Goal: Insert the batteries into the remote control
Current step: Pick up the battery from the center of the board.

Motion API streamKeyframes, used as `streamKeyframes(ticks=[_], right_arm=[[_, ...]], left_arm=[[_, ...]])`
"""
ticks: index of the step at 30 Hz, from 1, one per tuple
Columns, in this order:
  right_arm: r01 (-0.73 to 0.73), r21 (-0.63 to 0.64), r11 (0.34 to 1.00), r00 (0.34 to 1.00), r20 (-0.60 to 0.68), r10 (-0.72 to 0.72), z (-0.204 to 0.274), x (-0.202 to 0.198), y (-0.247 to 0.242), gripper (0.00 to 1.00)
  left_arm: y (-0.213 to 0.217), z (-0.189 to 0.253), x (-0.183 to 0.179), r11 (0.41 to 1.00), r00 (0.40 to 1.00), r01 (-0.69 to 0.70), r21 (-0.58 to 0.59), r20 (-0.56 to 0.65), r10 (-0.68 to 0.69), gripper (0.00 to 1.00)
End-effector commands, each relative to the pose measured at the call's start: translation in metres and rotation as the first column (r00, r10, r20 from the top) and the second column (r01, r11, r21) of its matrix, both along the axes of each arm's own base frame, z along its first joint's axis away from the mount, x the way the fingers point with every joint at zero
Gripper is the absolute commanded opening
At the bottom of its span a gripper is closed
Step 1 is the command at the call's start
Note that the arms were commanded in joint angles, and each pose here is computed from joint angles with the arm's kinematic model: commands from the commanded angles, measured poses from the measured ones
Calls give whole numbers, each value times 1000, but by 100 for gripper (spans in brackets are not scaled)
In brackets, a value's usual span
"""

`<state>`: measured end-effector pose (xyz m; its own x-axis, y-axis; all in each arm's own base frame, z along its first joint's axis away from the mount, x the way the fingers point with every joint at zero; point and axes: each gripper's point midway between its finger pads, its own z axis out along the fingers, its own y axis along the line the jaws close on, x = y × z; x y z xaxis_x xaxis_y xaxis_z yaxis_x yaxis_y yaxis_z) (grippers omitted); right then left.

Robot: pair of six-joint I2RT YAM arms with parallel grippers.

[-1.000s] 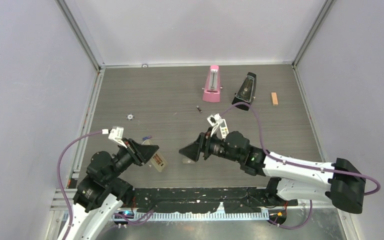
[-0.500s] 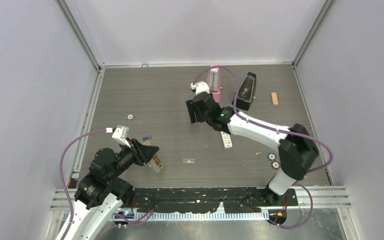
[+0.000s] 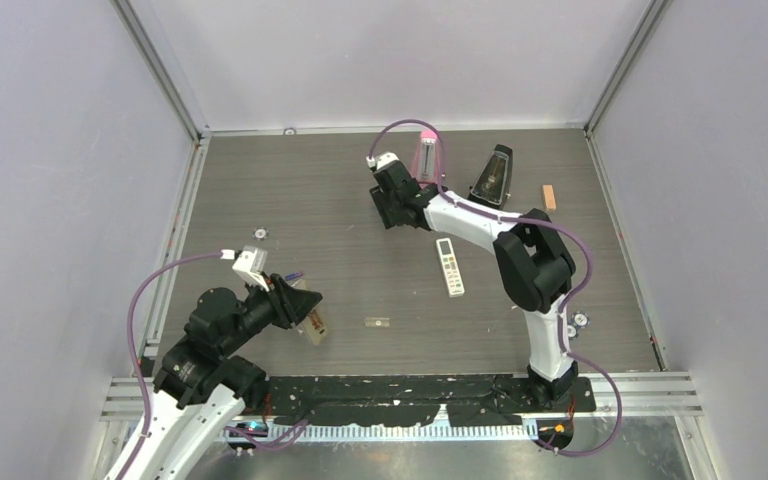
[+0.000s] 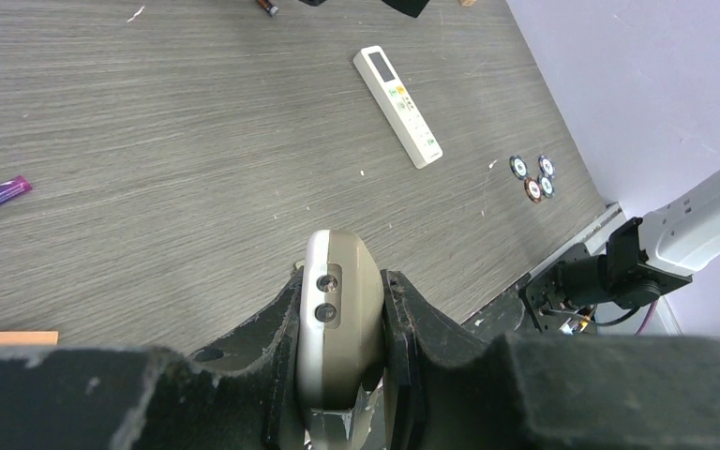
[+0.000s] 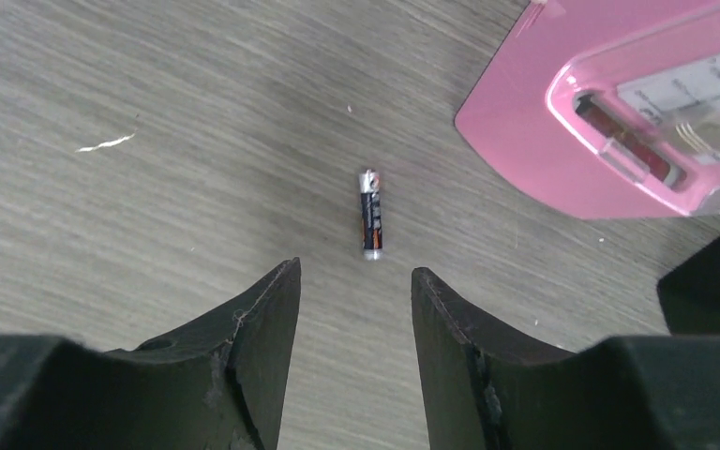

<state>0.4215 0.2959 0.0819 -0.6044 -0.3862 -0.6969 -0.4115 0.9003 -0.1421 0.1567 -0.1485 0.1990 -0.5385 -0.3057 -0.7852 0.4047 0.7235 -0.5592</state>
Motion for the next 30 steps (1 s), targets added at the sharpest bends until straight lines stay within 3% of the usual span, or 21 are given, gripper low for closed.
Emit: streamKeyframes(ticks=[1, 8, 21, 25, 30], right_arm=[[-25, 21, 999, 1000, -12, 25, 2, 18, 6, 52], [-32, 32, 999, 997, -74, 34, -15, 29, 3, 50], [-31, 37, 999, 990, -136, 35, -38, 42, 4, 38], [-29, 32, 999, 987, -157, 34, -45, 43, 3, 31], [-28, 43, 999, 985, -171, 35, -48, 42, 2, 13]], left_arm=[[-5, 23, 3, 999, 996, 24, -32, 84, -21, 0], [-6, 18, 4, 999, 997, 26, -30, 69, -24, 0], [-4, 14, 2, 999, 998, 17, -29, 55, -15, 0], [-3, 13, 2, 1000, 998, 14, -24, 54, -13, 0], [-3, 12, 2, 1000, 999, 14, -22, 52, -13, 0]])
